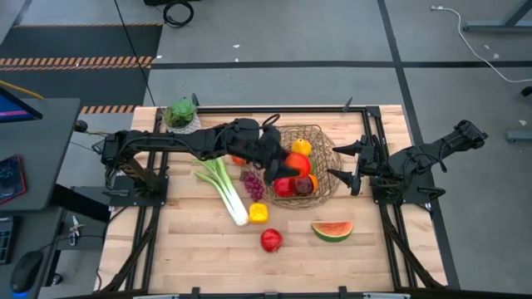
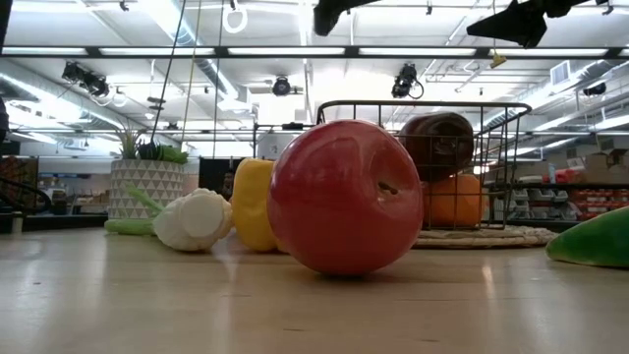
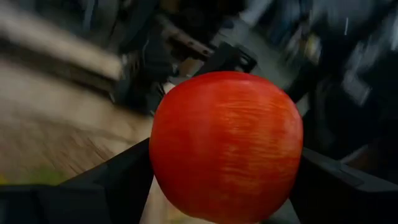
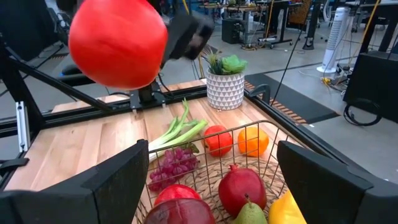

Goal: Build produce basket
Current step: Put the apple into the wire basket

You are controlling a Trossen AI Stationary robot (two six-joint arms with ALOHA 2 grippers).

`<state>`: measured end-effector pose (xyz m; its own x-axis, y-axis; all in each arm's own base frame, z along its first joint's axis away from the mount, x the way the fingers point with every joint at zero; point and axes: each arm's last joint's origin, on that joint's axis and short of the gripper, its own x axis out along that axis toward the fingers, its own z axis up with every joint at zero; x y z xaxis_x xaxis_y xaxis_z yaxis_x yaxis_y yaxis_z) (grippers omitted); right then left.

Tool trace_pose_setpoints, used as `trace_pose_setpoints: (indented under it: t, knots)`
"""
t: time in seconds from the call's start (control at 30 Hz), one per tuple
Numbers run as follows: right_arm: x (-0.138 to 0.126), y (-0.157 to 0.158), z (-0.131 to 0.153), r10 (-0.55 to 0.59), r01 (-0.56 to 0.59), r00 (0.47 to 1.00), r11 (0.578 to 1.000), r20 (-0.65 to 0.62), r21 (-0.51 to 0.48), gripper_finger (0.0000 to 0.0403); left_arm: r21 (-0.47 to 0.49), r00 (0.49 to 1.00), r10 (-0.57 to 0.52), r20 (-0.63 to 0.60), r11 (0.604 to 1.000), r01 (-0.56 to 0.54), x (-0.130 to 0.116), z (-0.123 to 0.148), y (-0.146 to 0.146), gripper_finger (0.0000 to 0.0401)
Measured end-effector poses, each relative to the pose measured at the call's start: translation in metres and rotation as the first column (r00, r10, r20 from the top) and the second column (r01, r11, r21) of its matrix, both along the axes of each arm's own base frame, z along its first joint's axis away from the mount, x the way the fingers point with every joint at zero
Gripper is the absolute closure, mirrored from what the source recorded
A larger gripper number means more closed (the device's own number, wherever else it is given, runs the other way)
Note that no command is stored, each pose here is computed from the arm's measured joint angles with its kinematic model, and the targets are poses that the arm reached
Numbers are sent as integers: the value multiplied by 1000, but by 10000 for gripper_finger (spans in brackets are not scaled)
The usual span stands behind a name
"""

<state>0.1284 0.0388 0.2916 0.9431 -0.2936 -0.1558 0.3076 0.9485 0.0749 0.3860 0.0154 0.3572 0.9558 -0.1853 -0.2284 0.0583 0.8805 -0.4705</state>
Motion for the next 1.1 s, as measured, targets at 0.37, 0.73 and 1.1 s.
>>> trace_pose_setpoints:
  t: [0.37, 0.73, 1.1]
  knots:
    - [0, 0, 0, 0, 0, 1000, 1000, -4, -4, 45, 212, 998, -55, 36, 976, 46, 0, 0, 0, 83]
    - [-1, 0, -4, 0, 0, 999, 1000, -36, -17, 45, 224, 996, -57, 64, 974, 42, 1, 2, 0, 83]
    - [-1, 0, -4, 2, -3, 999, 1000, -38, -25, 45, 390, 998, -58, 7, 919, 51, 2, -8, 5, 83]
